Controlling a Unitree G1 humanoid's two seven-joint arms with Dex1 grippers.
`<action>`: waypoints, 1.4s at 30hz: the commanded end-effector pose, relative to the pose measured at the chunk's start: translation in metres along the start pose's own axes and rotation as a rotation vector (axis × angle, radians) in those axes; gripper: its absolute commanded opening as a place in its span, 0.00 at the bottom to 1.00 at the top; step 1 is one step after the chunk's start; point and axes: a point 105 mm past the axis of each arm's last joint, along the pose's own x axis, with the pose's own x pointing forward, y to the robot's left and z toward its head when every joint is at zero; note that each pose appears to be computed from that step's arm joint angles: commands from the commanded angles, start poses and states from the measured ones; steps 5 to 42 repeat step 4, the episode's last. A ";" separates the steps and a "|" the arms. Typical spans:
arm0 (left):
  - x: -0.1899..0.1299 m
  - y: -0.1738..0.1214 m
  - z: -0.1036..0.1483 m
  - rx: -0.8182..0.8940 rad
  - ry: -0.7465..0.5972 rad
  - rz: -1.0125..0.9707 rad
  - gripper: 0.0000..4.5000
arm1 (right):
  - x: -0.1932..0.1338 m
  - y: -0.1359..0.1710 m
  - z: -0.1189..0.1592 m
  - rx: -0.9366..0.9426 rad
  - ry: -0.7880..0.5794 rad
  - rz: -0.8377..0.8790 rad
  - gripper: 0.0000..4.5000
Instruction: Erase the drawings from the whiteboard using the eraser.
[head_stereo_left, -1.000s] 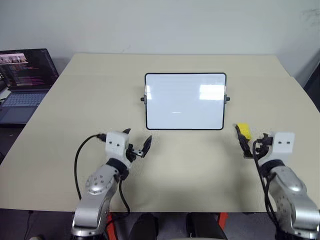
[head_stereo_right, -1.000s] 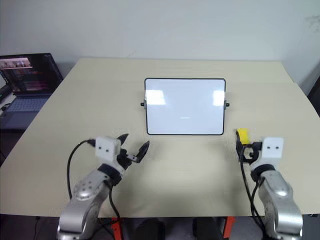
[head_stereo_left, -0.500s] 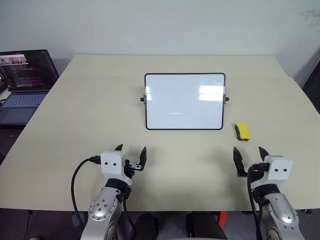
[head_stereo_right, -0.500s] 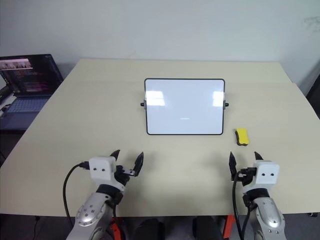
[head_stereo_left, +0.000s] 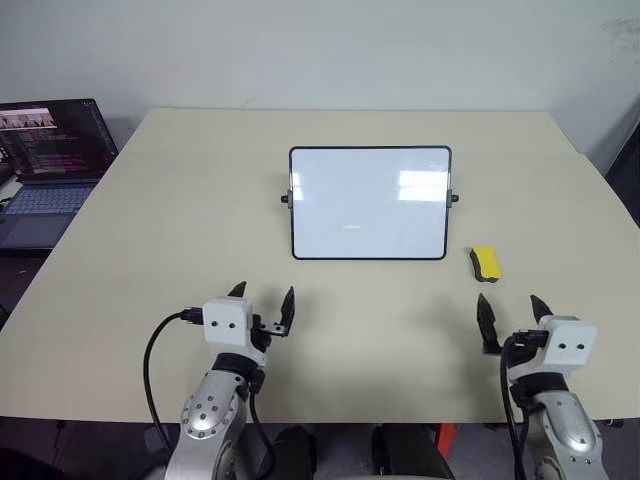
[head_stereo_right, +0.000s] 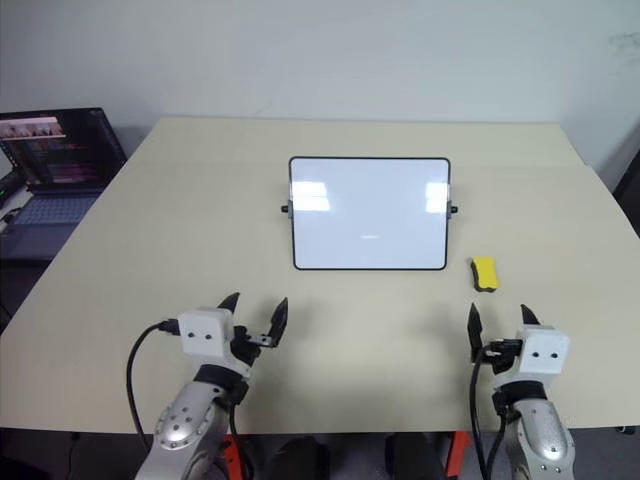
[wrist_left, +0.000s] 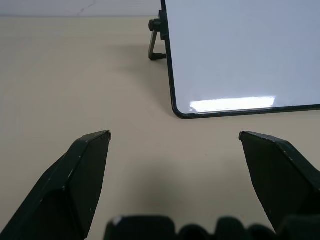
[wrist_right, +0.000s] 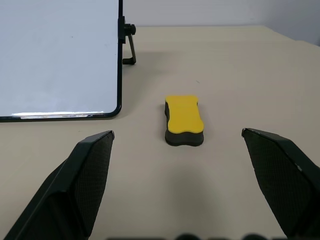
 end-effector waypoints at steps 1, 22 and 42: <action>0.002 -0.009 0.011 -0.010 -0.048 -0.033 1.00 | -0.003 -0.002 0.018 -0.054 -0.067 -0.004 0.99; 0.003 -0.013 0.009 -0.018 -0.041 -0.042 1.00 | -0.001 -0.001 0.024 -0.078 -0.076 -0.024 0.99; 0.003 -0.013 0.009 -0.018 -0.041 -0.042 1.00 | -0.001 -0.001 0.024 -0.078 -0.076 -0.024 0.99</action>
